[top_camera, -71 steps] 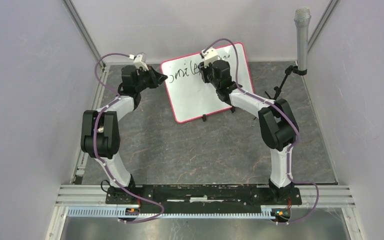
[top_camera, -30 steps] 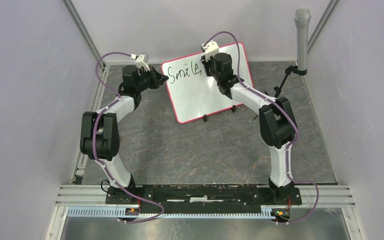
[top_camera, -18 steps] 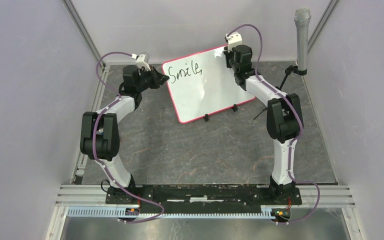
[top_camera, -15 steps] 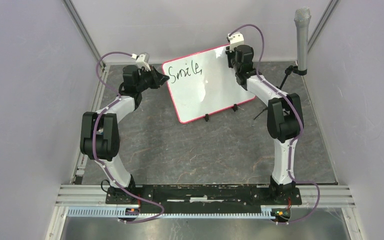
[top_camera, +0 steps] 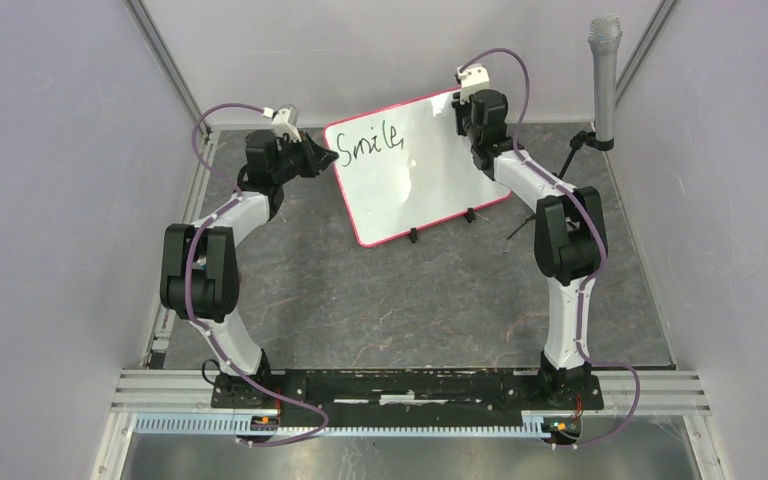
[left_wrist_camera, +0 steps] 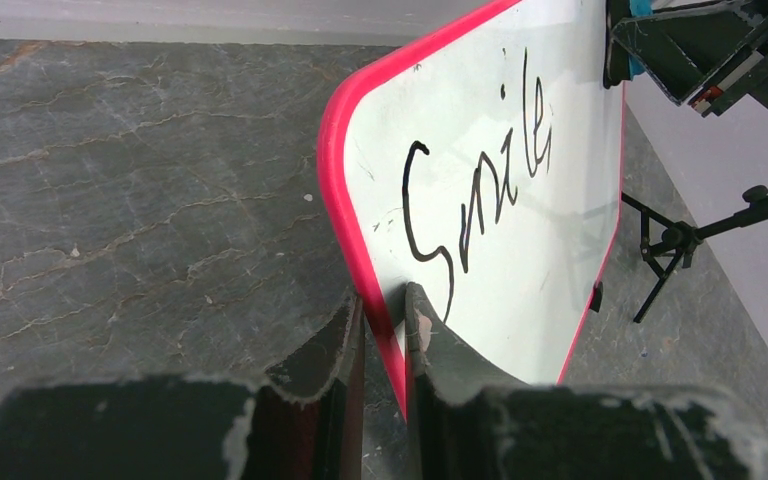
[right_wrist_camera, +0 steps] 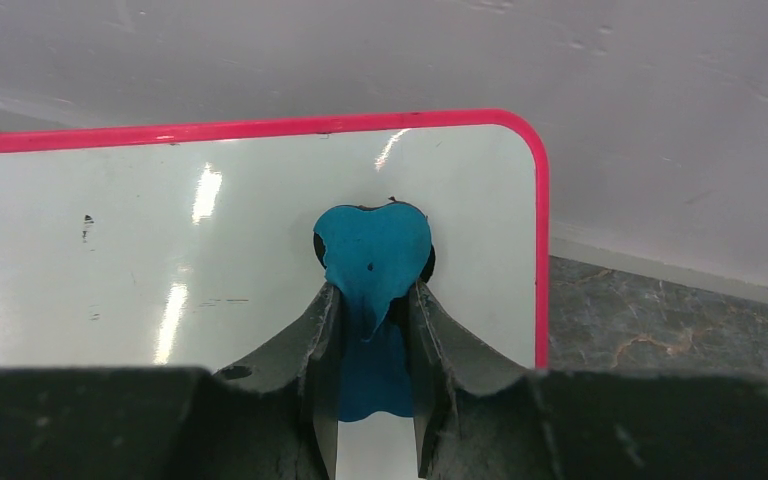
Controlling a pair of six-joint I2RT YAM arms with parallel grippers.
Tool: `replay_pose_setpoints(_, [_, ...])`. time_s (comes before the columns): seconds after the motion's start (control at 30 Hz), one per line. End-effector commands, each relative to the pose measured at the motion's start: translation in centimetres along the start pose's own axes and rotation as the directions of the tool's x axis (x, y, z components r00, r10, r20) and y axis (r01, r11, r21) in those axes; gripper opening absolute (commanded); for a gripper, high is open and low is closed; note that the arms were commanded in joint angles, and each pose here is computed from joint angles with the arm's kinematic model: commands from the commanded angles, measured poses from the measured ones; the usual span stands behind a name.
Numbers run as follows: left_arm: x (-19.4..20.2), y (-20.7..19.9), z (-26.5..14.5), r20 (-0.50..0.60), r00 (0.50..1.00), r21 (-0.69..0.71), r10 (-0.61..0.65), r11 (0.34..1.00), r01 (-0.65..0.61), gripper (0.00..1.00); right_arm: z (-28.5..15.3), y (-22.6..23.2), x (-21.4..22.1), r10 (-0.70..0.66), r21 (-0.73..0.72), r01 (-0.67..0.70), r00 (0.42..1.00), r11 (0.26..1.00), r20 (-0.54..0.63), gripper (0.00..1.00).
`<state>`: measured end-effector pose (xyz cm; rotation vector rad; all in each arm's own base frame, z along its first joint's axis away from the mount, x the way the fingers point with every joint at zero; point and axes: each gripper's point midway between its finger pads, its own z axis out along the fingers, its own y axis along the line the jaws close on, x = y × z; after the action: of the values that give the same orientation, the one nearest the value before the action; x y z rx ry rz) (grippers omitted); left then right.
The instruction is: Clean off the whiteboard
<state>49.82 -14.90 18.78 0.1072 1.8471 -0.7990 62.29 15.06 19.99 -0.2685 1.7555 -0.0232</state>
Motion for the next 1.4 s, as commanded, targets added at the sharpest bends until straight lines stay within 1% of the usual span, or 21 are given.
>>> replay_pose_setpoints(0.0, [-1.2,-1.0,-0.3,0.029,0.993,0.008,0.115,0.993,-0.115,0.02,-0.6,4.0,0.1,-0.017,-0.093,0.017,1.000,0.996,-0.009,0.00])
replay_pose_setpoints(0.27, [-1.4,-1.0,-0.4,0.033,0.993,0.005,0.116,0.993,-0.116,0.02,-2.2,12.9,-2.2,-0.049,-0.252,0.061,0.997,0.966,0.052,0.00])
replay_pose_setpoints(0.37, [-1.5,-1.0,-0.4,0.034,0.993,0.006,0.117,0.993,-0.117,0.02,-2.2,14.2,-2.7,-0.038,-0.274,0.056,0.997,0.960,0.069,0.00])
replay_pose_setpoints(0.5, [-1.4,-1.0,-0.4,0.033,0.993,0.005,0.117,0.993,-0.117,0.02,-0.9,12.3,-3.1,-0.044,-0.217,0.056,0.997,0.974,0.055,0.00])
replay_pose_setpoints(0.63, [-1.5,-0.9,-0.4,0.032,0.992,0.001,0.121,0.993,-0.121,0.02,0.1,8.2,-2.8,-0.038,-0.143,0.044,0.998,0.989,0.044,0.00])
replay_pose_setpoints(0.8, [-1.4,-0.8,-0.3,0.030,0.992,-0.001,0.119,0.993,-0.119,0.02,1.1,2.3,-0.7,0.004,-0.055,-0.003,1.000,0.998,0.003,0.00])
replay_pose_setpoints(1.0, [-1.4,-0.8,-0.5,0.030,0.992,-0.007,0.123,0.992,-0.123,0.02,2.0,-2.0,2.2,0.038,-0.003,-0.038,0.998,0.999,-0.053,0.00])
replay_pose_setpoints(1.1, [-1.3,-0.7,-0.4,0.027,0.992,-0.008,0.124,0.992,-0.124,0.02,2.0,-2.9,3.1,0.037,0.016,-0.035,0.997,0.999,-0.074,0.00])
replay_pose_setpoints(1.2, [-1.3,-0.7,-0.4,0.029,0.992,-0.008,0.124,0.992,-0.124,0.02,1.7,-2.8,3.7,0.037,0.009,-0.036,0.996,0.999,-0.083,0.00])
replay_pose_setpoints(1.37, [-1.4,-0.8,-0.4,0.030,0.992,-0.006,0.123,0.992,-0.123,0.02,1.0,0.4,3.1,0.007,-0.057,-0.011,0.998,0.998,-0.069,0.00])
